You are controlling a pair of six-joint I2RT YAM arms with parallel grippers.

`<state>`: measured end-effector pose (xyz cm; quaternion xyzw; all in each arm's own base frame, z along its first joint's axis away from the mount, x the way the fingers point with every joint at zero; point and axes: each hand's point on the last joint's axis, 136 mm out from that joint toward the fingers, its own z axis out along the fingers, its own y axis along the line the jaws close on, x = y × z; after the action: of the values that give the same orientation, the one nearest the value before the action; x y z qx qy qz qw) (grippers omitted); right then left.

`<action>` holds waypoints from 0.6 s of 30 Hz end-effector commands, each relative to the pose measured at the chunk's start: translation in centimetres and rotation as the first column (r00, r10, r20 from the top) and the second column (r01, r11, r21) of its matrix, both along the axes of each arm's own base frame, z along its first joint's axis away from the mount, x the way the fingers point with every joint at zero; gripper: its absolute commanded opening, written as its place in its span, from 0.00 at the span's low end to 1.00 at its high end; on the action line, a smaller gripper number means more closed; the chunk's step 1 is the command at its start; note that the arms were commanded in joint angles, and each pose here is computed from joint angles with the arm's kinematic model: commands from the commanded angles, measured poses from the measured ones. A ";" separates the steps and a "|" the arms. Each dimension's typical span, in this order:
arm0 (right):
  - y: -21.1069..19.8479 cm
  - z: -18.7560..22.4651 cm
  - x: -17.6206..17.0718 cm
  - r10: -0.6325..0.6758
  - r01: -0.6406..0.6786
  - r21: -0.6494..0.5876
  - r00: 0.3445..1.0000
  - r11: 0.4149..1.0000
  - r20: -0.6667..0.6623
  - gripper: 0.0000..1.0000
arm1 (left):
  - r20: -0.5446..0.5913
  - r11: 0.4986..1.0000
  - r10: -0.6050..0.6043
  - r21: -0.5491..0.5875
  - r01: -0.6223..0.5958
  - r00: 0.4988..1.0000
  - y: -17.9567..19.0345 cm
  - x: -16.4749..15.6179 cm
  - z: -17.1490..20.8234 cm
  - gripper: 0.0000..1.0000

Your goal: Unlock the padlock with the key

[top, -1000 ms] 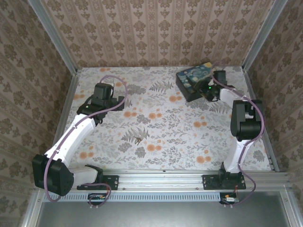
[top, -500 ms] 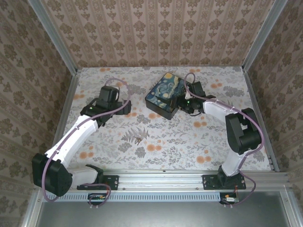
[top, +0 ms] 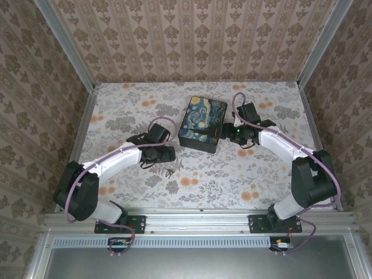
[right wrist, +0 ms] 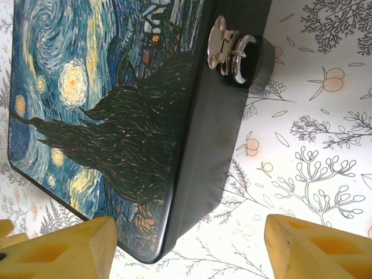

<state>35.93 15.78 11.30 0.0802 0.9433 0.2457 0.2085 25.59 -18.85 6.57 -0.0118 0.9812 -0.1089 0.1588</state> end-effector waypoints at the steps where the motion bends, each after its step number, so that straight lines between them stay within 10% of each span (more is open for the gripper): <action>1: 0.2 -0.1 -0.6 0.022 -0.022 -0.009 1.000 1.000 -0.008 0.67 | -0.070 0.986 0.142 -0.073 -0.147 0.987 -0.6 -0.3 -1.5 0.67; 18: 0.1 -0.4 -1.3 0.034 -0.034 -0.021 0.999 0.999 -0.027 0.67 | -0.234 0.916 0.383 -0.027 -0.399 0.894 -0.5 -2.3 -5.7 0.36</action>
<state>35.41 15.85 10.75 0.0775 0.9460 0.2431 0.2000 23.89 -18.40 1.73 -0.2093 0.9686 -0.1057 0.0828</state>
